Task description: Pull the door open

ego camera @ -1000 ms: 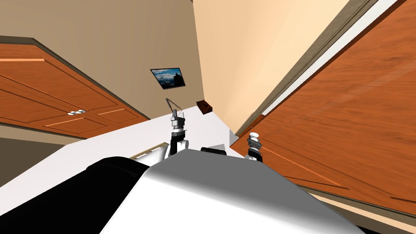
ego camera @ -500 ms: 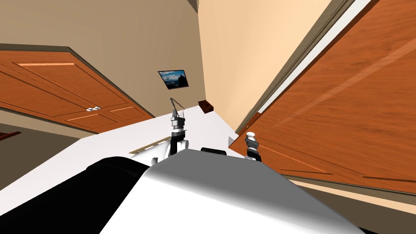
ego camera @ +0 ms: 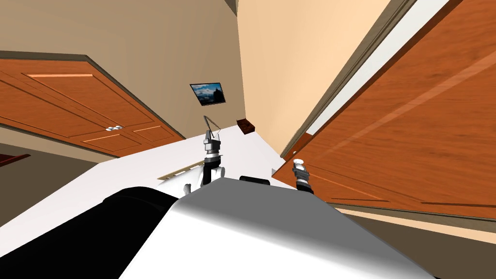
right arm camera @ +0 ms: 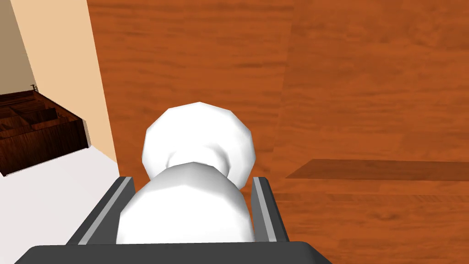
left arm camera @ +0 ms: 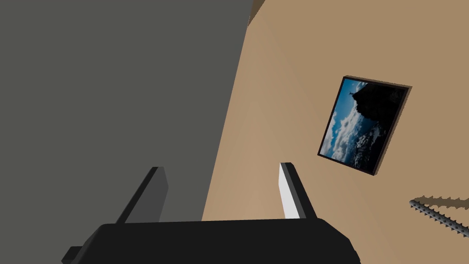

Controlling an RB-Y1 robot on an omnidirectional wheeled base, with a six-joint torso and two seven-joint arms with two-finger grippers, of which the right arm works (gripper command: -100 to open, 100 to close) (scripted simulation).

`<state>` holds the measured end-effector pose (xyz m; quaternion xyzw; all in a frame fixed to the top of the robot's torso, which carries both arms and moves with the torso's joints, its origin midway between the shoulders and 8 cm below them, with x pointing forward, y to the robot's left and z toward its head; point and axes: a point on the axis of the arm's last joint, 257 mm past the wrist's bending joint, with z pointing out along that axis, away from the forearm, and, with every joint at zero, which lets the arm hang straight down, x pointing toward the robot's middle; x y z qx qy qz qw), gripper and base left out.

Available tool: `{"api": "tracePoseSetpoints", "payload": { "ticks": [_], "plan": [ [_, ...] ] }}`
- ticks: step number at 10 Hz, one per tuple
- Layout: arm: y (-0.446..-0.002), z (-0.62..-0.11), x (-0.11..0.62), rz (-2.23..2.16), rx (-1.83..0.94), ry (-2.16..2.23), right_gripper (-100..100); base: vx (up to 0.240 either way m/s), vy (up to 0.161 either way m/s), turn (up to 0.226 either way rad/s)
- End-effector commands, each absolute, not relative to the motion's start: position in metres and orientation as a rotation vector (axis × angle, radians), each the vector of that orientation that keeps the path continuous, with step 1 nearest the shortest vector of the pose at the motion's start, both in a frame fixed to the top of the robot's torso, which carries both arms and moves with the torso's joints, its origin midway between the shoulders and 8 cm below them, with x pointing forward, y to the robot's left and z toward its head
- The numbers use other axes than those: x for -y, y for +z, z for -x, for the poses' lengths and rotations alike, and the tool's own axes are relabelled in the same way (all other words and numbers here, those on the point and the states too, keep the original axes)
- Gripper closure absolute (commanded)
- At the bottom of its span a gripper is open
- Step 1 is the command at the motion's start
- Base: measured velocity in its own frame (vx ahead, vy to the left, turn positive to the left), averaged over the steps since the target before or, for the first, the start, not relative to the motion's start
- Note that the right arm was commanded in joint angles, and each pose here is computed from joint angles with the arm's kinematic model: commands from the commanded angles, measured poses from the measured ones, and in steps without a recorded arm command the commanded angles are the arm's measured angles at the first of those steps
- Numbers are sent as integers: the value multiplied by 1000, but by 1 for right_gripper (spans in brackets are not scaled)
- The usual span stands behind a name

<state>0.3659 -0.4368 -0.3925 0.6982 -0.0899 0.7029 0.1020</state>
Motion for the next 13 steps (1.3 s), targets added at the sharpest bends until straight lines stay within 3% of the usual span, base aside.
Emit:
{"api": "tracePoseSetpoints", "payload": {
  "ticks": [1, 13],
  "plan": [
    [-392, -348, 437, -2076, 221, 2102, 100, -67, 18, -30],
    [-397, -272, 418, -2181, 51, 2189, 100, -34, 6, -16]
  ]
}}
